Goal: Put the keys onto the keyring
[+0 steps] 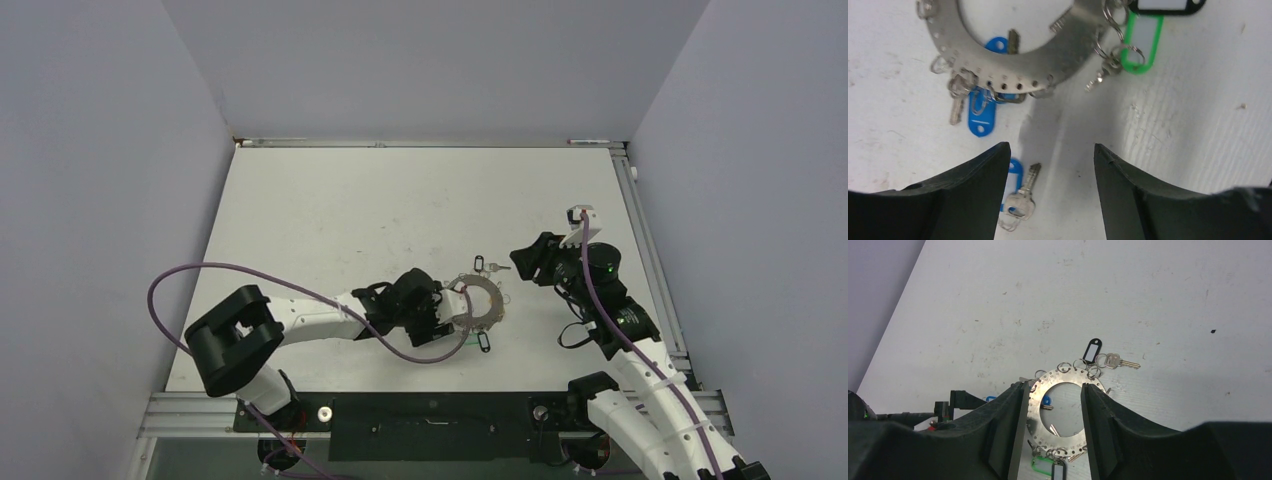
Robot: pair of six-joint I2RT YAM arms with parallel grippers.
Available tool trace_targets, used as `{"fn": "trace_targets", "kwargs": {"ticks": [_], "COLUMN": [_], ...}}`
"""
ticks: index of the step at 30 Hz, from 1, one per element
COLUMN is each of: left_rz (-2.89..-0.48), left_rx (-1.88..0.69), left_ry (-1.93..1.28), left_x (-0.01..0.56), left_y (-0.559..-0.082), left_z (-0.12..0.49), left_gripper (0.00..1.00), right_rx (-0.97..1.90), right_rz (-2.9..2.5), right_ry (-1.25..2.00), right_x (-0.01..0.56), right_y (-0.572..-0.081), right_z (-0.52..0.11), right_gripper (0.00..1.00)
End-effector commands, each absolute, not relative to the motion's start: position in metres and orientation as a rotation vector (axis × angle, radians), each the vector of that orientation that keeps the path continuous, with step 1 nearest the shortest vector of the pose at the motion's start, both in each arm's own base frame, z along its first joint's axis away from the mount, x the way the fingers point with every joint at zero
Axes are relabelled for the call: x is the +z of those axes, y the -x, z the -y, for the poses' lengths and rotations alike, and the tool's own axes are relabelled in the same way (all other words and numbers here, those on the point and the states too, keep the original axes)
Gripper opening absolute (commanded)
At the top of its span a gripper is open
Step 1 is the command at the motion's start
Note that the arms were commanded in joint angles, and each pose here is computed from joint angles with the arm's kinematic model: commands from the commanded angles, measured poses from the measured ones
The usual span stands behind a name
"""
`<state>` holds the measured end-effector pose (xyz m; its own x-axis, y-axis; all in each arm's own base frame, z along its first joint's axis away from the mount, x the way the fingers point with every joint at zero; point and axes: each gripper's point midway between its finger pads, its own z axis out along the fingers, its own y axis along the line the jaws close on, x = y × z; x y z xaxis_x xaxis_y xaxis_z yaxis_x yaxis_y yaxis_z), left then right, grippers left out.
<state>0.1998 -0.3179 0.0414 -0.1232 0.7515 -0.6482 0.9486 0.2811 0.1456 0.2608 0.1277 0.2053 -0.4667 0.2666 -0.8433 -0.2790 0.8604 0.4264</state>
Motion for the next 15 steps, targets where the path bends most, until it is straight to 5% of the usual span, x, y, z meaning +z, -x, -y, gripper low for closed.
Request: {"fn": "trace_targets", "kwargs": {"ticks": [1, 15], "left_rz": [-1.6, -1.328], "left_rx": [-0.574, -0.508], "left_ry": [-1.459, -1.279], "left_x": [0.074, 0.061], "left_y": [-0.194, -0.203], "left_z": [0.344, 0.343], "left_gripper": [0.6, 0.49], "right_rx": [0.629, 0.64], "right_rz": [-1.916, -1.915], "right_ry": [0.01, 0.023], "right_x": [0.214, 0.215], "right_y": [-0.262, -0.262], "right_z": [-0.126, -0.128], "right_gripper": [0.44, 0.44]}}
